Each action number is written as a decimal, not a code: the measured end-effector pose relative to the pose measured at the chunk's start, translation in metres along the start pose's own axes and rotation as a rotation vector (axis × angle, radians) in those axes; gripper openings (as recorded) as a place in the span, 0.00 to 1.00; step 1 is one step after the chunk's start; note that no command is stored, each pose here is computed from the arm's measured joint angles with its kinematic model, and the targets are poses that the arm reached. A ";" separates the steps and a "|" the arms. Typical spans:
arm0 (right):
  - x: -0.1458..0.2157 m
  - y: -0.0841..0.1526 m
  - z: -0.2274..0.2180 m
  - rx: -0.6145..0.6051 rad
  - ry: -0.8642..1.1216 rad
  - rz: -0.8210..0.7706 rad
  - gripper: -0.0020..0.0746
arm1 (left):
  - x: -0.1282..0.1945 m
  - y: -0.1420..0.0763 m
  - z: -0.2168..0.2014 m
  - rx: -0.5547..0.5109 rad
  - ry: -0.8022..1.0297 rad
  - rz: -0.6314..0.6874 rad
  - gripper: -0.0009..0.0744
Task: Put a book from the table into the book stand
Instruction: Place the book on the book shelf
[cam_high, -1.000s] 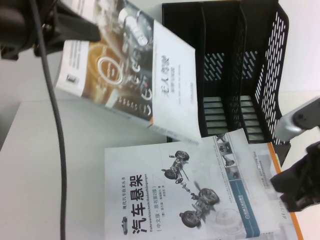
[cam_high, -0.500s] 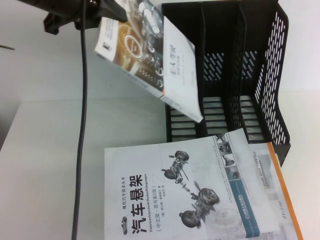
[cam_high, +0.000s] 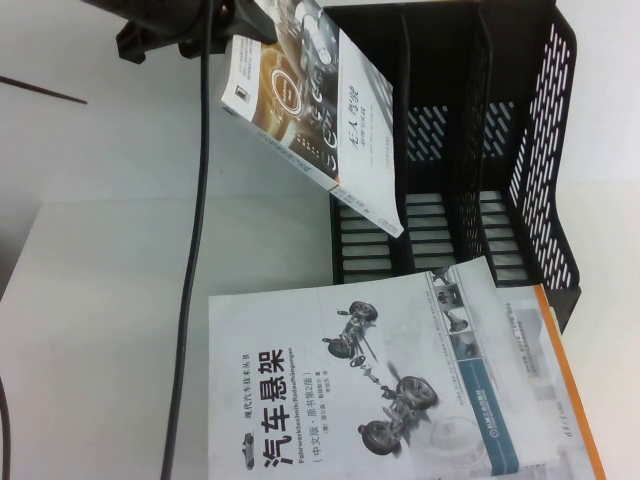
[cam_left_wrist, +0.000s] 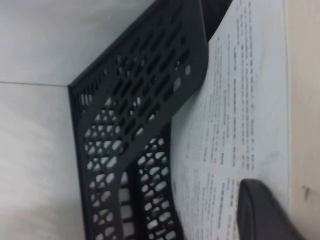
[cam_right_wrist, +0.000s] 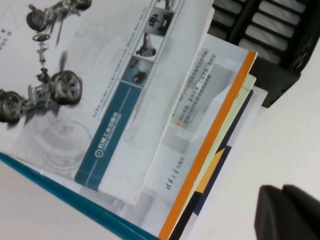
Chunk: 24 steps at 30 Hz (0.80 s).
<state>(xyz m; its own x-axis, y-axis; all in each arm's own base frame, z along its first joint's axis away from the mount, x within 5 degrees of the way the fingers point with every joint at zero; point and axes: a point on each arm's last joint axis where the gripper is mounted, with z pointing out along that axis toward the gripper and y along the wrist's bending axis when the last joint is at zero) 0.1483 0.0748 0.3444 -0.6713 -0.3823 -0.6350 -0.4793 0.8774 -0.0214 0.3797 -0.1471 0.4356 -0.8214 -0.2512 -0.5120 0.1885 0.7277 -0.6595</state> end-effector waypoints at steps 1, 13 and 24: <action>0.000 0.000 0.000 0.002 0.002 0.006 0.02 | 0.000 0.001 0.001 -0.008 -0.001 0.004 0.15; 0.001 -0.001 0.000 0.008 0.005 0.010 0.02 | 0.007 0.000 0.033 -0.101 -0.009 0.027 0.14; 0.001 -0.001 0.000 0.010 0.006 0.012 0.02 | 0.015 -0.005 0.049 -0.110 0.005 0.013 0.14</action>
<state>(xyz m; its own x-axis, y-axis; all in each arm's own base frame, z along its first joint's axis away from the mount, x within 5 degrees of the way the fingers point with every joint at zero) 0.1484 0.0738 0.3440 -0.6803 -0.3738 -0.6304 -0.4660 0.8845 -0.0216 0.3928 -0.1858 0.4045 -0.8217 -0.2384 -0.5176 0.1391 0.7968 -0.5879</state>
